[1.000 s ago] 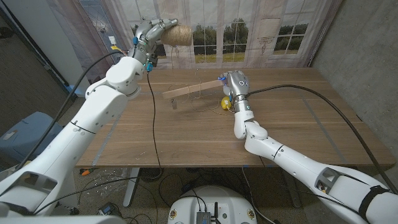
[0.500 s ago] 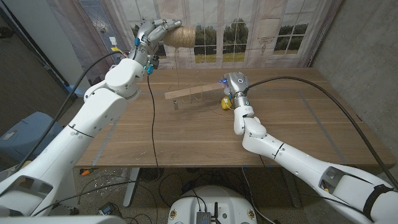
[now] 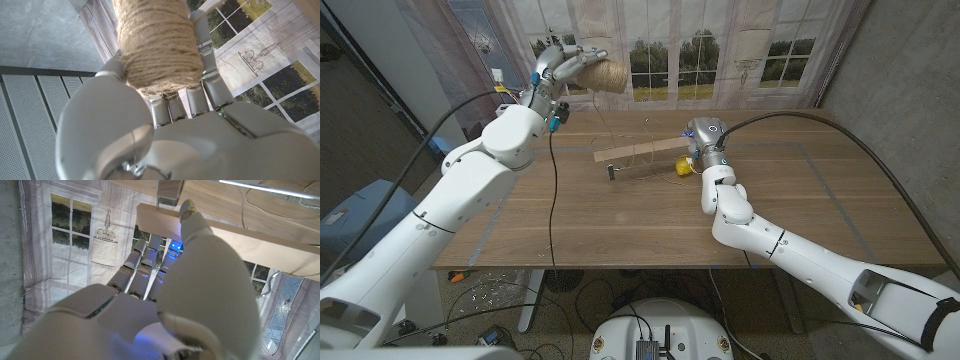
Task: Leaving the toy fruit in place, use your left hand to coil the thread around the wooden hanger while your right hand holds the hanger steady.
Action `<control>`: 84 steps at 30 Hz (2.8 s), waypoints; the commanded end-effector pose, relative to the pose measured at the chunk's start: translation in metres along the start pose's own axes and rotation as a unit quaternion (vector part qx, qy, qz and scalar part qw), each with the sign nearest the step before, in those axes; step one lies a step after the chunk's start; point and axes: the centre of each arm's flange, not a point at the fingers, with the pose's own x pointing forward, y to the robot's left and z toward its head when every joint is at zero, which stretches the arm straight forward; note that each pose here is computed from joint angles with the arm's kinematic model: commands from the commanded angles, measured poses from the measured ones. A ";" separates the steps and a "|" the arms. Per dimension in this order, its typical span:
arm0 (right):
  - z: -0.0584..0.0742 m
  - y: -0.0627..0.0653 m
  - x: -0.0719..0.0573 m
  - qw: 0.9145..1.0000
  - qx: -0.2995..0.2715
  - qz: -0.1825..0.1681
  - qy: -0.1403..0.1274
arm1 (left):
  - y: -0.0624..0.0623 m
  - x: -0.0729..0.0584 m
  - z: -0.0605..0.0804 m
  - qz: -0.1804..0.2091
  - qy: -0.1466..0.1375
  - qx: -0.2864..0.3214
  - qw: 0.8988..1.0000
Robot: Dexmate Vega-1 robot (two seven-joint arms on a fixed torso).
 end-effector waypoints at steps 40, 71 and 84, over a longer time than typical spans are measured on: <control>-0.045 -0.007 -0.071 0.971 -0.085 0.209 0.072 | -0.011 -0.018 -0.032 -0.237 0.145 0.400 0.873; -0.055 -0.002 -0.051 0.942 -0.088 0.315 0.076 | -0.047 -0.021 -0.079 -0.295 0.238 0.520 0.766; -0.058 -0.004 -0.051 0.940 -0.091 0.318 0.083 | -0.056 -0.017 -0.089 -0.352 0.297 0.527 0.714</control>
